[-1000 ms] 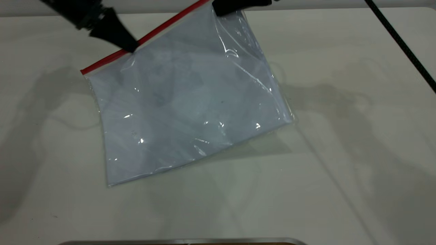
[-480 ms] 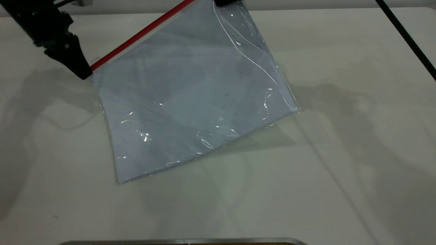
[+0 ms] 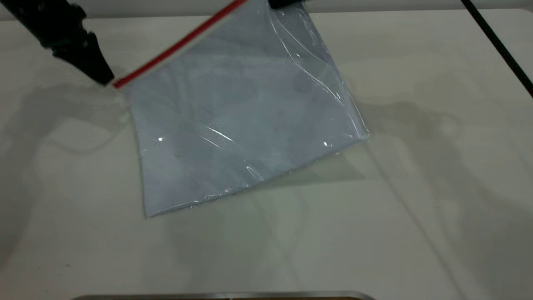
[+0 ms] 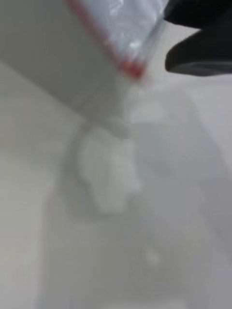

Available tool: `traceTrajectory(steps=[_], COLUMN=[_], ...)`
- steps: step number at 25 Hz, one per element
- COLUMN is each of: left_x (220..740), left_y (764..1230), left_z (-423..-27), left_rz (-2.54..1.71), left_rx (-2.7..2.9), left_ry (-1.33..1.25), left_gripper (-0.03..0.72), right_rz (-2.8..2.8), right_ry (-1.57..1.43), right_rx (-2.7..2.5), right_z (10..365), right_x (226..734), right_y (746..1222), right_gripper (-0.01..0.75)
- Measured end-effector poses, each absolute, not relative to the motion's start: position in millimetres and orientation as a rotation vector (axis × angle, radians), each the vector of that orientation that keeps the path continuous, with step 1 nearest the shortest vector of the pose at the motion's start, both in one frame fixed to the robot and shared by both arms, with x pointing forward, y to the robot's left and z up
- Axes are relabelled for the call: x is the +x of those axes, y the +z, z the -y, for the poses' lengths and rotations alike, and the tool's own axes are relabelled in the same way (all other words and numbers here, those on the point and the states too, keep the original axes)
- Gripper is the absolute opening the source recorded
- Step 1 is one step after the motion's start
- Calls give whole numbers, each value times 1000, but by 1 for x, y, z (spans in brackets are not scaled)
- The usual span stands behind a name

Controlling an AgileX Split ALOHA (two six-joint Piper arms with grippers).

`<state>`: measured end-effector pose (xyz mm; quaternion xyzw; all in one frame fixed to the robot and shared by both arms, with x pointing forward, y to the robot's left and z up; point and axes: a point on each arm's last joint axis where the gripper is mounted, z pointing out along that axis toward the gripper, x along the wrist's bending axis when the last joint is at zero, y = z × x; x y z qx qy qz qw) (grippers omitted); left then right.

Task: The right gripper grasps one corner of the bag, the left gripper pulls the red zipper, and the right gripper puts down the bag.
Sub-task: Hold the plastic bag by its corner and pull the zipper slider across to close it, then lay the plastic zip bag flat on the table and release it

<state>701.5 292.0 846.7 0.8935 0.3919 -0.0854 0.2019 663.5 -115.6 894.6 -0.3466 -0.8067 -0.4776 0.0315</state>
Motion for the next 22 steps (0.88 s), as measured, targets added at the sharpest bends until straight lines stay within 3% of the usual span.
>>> traceTrajectory(steps=[6,14,22], left_x=[705,680,648], left_y=[917,1018,1105], left_z=[-283,-261,-257], left_rz=[-1067,-826,-745], left_rx=[2326,2117,2049], left_ry=[-141,-177,6], left_gripper=[396,425,426], right_rz=[2497,2846,2613], right_ry=[-1365,-948,-394], right_rx=[-1225,-1372,-1627], right_z=[122,149,171], right_x=[669,674,649], right_y=[856,808,843], right_gripper=[113,467,509])
